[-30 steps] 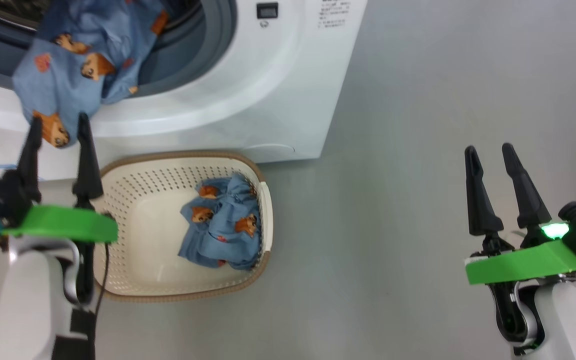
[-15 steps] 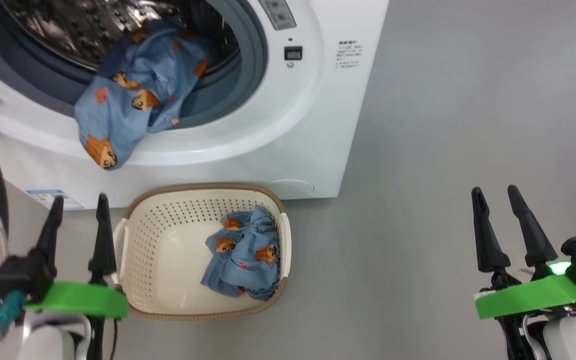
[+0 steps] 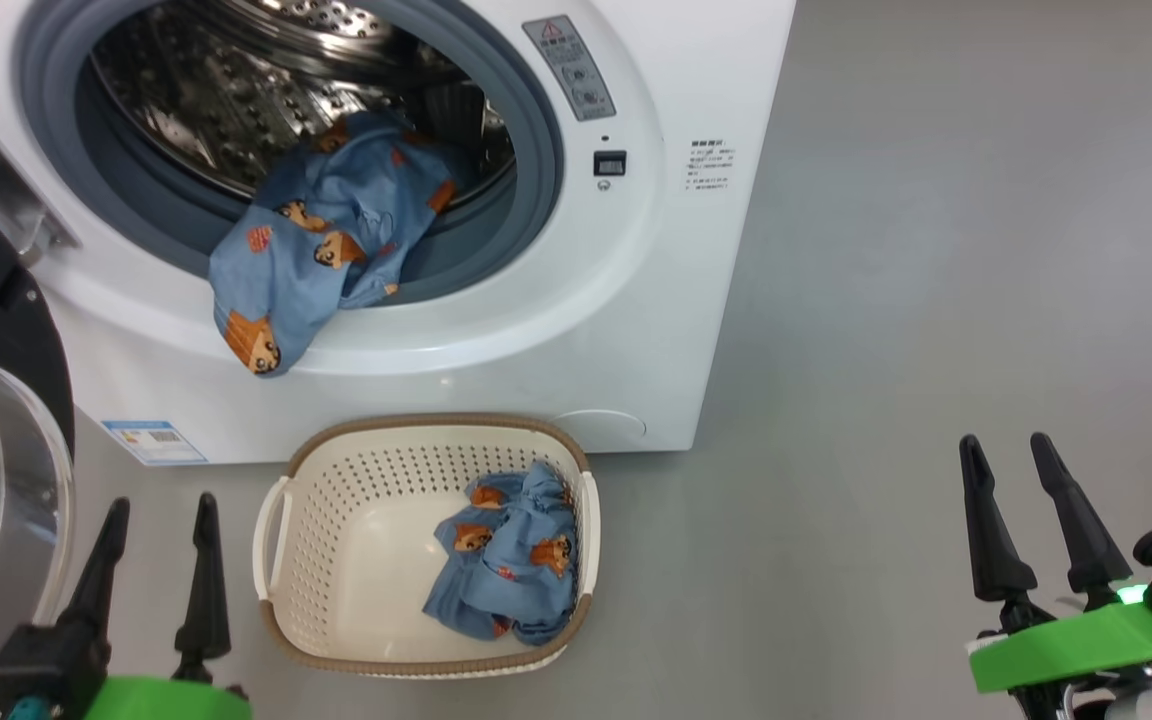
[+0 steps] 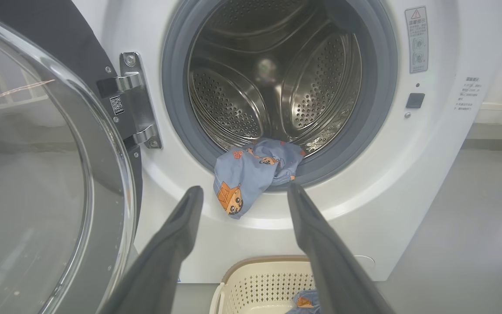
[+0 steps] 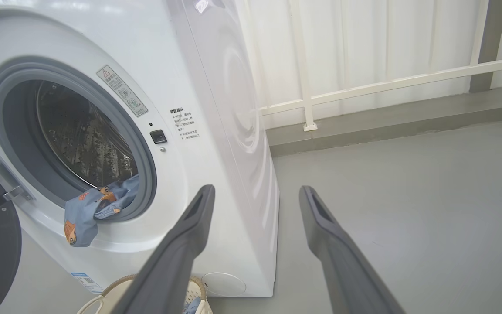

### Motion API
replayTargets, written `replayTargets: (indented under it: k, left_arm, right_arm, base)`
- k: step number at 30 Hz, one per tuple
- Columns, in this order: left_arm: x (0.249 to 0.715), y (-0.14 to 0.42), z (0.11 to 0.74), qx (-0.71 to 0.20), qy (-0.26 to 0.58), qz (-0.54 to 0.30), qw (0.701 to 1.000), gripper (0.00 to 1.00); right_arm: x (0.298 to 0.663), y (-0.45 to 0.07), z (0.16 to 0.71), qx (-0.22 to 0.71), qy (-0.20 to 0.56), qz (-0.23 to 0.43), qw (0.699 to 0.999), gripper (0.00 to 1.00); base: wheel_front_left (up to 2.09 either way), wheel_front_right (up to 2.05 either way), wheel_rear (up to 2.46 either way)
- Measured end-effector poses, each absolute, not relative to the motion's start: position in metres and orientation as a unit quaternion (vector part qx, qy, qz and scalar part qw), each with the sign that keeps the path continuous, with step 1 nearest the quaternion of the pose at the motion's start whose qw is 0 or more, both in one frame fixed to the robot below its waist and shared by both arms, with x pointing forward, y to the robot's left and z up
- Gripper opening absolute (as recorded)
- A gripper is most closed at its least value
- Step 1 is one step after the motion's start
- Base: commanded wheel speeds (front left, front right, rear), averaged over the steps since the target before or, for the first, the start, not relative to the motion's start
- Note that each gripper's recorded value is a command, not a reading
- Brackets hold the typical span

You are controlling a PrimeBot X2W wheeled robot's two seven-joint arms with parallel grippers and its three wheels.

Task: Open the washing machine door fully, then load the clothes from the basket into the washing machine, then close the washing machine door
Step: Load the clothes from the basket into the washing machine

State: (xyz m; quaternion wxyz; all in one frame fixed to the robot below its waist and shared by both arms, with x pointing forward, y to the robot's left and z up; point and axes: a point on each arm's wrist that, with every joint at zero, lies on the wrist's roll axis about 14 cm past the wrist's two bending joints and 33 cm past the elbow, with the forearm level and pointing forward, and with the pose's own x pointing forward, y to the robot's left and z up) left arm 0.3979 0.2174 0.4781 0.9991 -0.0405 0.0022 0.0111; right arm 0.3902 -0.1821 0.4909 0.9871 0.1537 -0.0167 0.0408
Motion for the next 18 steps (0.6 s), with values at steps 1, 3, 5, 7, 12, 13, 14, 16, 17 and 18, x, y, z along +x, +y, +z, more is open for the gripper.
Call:
replayTargets:
  k: [1, 3, 5, 7, 12, 13, 14, 16, 17, 18]
  left_arm:
    - [0.394, 0.219, 0.479, -0.040, 0.001, 0.014, 0.999, 1.00]
    - [0.387, 0.223, 0.479, -0.039, 0.001, 0.019, 0.999, 1.00]
    - [0.383, 0.224, 0.479, -0.039, 0.001, 0.021, 0.999, 1.00]
    - [0.377, 0.226, 0.479, -0.038, 0.001, 0.024, 0.999, 1.00]
    - [0.371, 0.226, 0.483, -0.037, -0.004, 0.024, 0.999, 1.00]
    - [0.370, 0.226, 0.483, -0.038, -0.005, 0.024, 0.999, 1.00]
    - [0.370, 0.226, 0.485, -0.037, -0.007, 0.024, 0.999, 1.00]
    - [0.371, 0.226, 0.486, -0.037, -0.009, 0.023, 0.999, 1.00]
    - [0.371, 0.225, 0.486, -0.037, -0.009, 0.023, 0.999, 1.00]
    - [0.371, 0.225, 0.486, -0.037, -0.009, 0.022, 0.999, 1.00]
  right_arm:
    - [0.388, -0.182, 0.491, 0.154, -0.017, 0.041, 0.987, 1.00]
    - [0.384, -0.183, 0.491, 0.154, -0.017, 0.039, 0.987, 1.00]
    - [0.382, -0.184, 0.492, 0.153, -0.018, 0.039, 0.987, 1.00]
    - [0.379, -0.185, 0.492, 0.154, -0.018, 0.037, 0.987, 1.00]
    - [0.373, -0.188, 0.494, 0.156, -0.020, 0.033, 0.987, 1.00]
    - [0.372, -0.188, 0.493, 0.156, -0.019, 0.032, 0.987, 1.00]
    - [0.371, -0.188, 0.494, 0.156, -0.020, 0.032, 0.987, 1.00]
    - [0.371, -0.189, 0.495, 0.155, -0.021, 0.032, 0.987, 1.00]
    - [0.371, -0.189, 0.495, 0.155, -0.021, 0.031, 0.987, 1.00]
    - [0.371, -0.189, 0.495, 0.155, -0.021, 0.031, 0.987, 1.00]
  base:
    - [0.00, 0.00, 0.00]
    - [0.00, 0.00, 0.00]
    - [0.00, 0.00, 0.00]
    - [0.00, 0.00, 0.00]
    - [0.00, 0.00, 0.00]
    - [0.00, 0.00, 0.00]
    - [0.00, 0.00, 0.00]
    - [0.00, 0.00, 0.00]
    - [0.00, 0.00, 0.00]
    - [0.00, 0.00, 0.00]
